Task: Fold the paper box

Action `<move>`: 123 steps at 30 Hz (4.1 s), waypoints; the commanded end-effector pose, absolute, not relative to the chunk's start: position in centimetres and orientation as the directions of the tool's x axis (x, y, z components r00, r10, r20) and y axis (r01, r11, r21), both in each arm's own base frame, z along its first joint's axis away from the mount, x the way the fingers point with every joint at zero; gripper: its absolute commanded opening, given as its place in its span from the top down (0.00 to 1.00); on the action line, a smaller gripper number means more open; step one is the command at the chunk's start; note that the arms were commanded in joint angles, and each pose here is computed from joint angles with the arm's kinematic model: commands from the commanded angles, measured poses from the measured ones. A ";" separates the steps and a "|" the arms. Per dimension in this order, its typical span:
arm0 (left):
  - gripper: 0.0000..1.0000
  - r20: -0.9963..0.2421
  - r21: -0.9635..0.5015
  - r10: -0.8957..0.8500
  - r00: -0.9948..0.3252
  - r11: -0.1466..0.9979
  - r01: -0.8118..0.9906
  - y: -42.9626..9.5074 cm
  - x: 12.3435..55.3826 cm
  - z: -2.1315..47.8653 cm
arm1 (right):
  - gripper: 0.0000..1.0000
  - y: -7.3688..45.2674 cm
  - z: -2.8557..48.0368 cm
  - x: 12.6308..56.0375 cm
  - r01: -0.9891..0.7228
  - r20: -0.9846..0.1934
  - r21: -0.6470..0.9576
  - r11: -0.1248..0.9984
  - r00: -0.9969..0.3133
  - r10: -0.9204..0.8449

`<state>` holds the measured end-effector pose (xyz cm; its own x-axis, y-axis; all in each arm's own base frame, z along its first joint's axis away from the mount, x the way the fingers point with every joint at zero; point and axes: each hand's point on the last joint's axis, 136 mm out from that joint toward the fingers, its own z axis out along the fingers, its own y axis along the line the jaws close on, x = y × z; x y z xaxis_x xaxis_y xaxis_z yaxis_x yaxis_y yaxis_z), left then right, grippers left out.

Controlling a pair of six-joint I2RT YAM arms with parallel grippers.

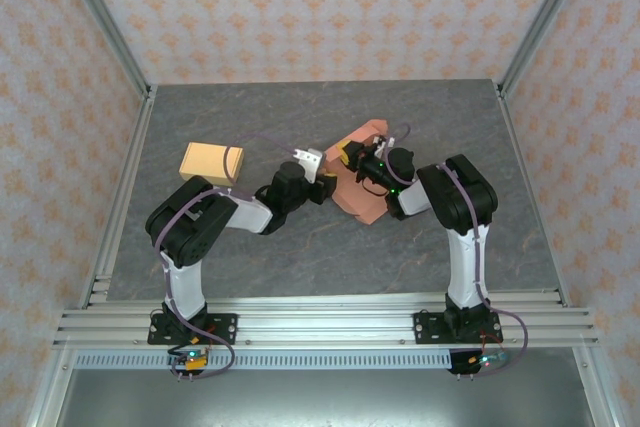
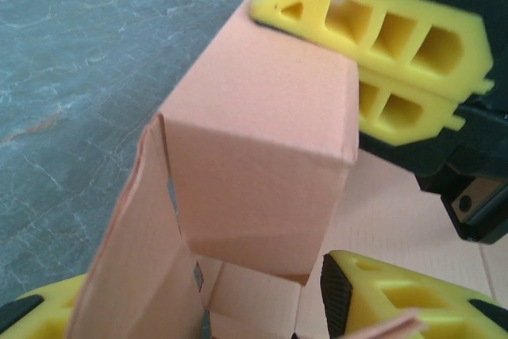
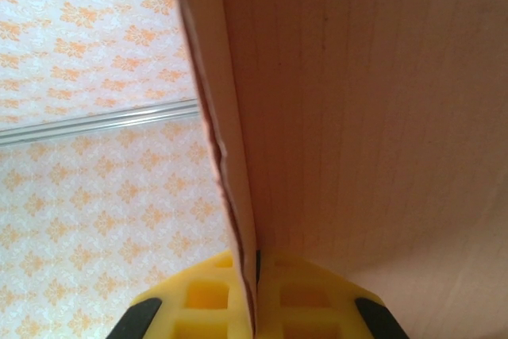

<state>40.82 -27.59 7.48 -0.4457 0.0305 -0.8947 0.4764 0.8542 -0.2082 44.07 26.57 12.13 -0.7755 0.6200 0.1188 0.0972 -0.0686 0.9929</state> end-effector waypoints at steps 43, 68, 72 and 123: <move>0.58 -0.908 -0.152 0.098 -0.408 0.830 0.537 -27.7 40.0 7.9 | 1.00 28.8 13.2 42.9 0.027 0.058 0.997 -0.067 -0.845 0.532; 0.50 -0.876 -0.114 0.054 -0.479 0.943 0.314 -27.8 42.5 5.7 | 1.00 28.7 12.4 41.9 0.068 0.094 0.996 -0.066 -0.761 0.642; 0.54 -0.875 -0.084 0.041 -0.482 0.968 0.235 -26.6 43.2 5.5 | 1.00 27.9 12.2 41.4 0.066 0.082 0.997 -0.049 -0.727 0.681; 0.91 -0.832 0.027 0.438 -0.339 0.644 0.764 -30.0 42.6 9.6 | 0.47 16.6 18.1 35.9 -0.307 -0.444 0.338 0.890 -0.885 -0.137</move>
